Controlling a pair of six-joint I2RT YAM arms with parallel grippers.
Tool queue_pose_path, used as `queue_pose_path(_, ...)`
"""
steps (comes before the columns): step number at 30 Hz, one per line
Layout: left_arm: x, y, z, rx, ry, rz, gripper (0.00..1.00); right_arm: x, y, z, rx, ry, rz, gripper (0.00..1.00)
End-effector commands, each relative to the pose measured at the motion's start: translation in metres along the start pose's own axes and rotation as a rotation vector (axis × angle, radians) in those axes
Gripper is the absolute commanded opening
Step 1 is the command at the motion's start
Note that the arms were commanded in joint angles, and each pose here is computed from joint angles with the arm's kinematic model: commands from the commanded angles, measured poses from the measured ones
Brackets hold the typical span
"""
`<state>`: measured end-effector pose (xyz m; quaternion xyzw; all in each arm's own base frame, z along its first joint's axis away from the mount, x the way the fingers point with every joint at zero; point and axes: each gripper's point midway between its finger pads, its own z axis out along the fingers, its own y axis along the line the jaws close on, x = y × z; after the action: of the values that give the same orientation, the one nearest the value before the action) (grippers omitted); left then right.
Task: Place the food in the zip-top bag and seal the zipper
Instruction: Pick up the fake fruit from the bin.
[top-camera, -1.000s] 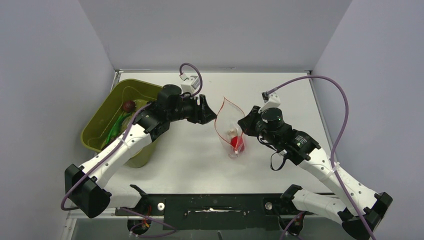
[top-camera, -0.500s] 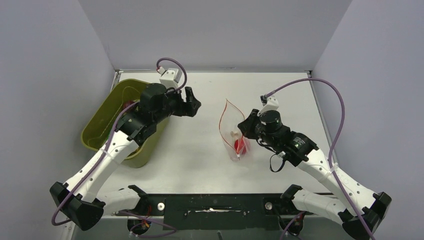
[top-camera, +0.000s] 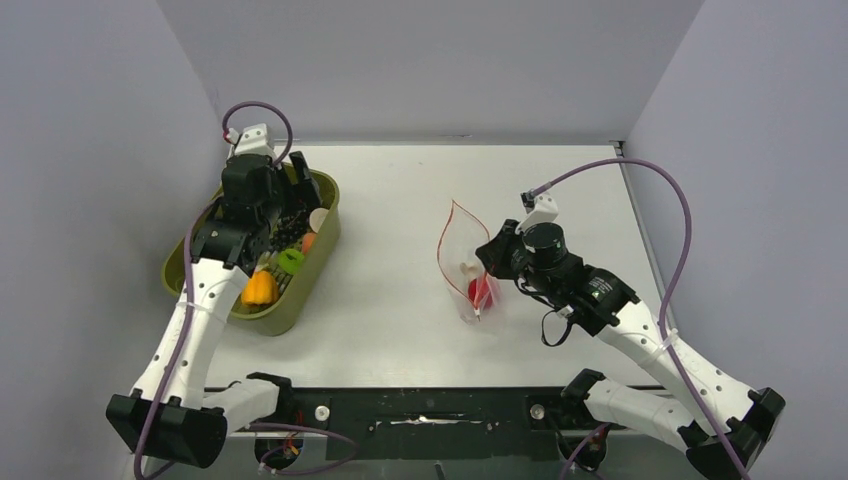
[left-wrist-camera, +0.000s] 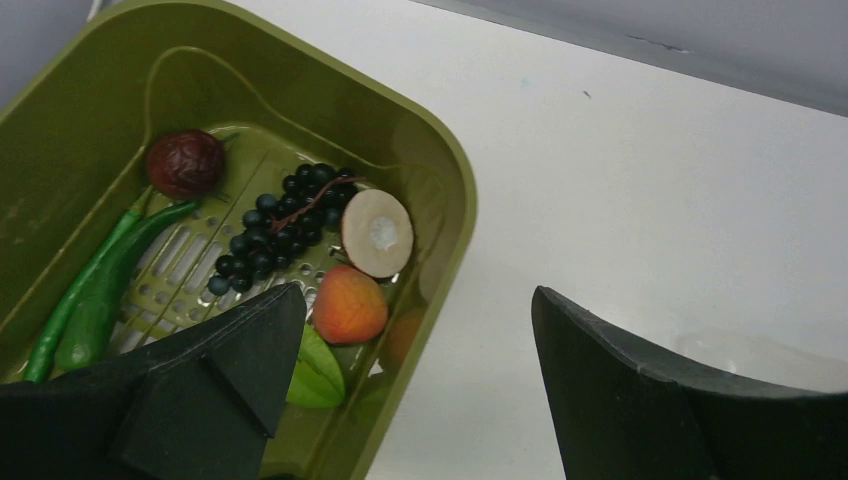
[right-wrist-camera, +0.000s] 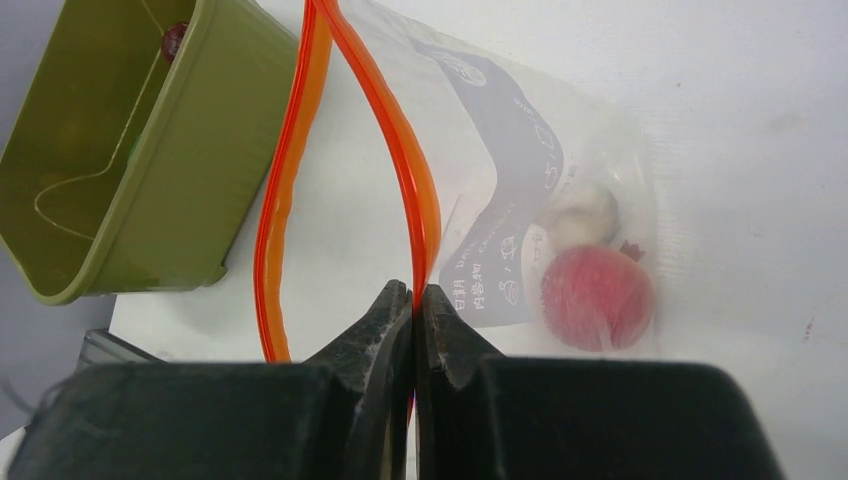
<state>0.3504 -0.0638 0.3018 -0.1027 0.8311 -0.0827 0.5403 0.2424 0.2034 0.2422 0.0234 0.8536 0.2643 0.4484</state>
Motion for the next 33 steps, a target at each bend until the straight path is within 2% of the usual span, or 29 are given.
queue_pose_path(1, -0.018, 0.033, 0.006, -0.122, -0.041, -0.029, 0.83, -0.020, 0.014, -0.005, -0.060, -0.069, -0.014, 0.00)
queue_pose_path(9, 0.013, 0.092, 0.036, -0.261, 0.022, -0.042, 0.78, -0.024, 0.015, -0.009, -0.061, -0.076, -0.025, 0.00)
queue_pose_path(14, 0.032, 0.114, 0.061, -0.259, 0.069, -0.070, 0.75, -0.024, 0.015, -0.011, -0.060, -0.067, -0.033, 0.00)
queue_pose_path(20, 0.053, 0.116, 0.099, -0.197, 0.123, -0.101, 0.66, -0.029, 0.017, -0.007, -0.046, -0.056, -0.053, 0.00)
queue_pose_path(25, 0.063, 0.104, 0.134, -0.086, 0.156, -0.079, 0.64, -0.029, 0.018, -0.001, -0.037, -0.048, -0.051, 0.00)
queue_pose_path(33, 0.064, 0.094, 0.173, 0.000, 0.186, -0.057, 0.61, -0.030, 0.022, 0.009, -0.028, -0.035, -0.051, 0.00)
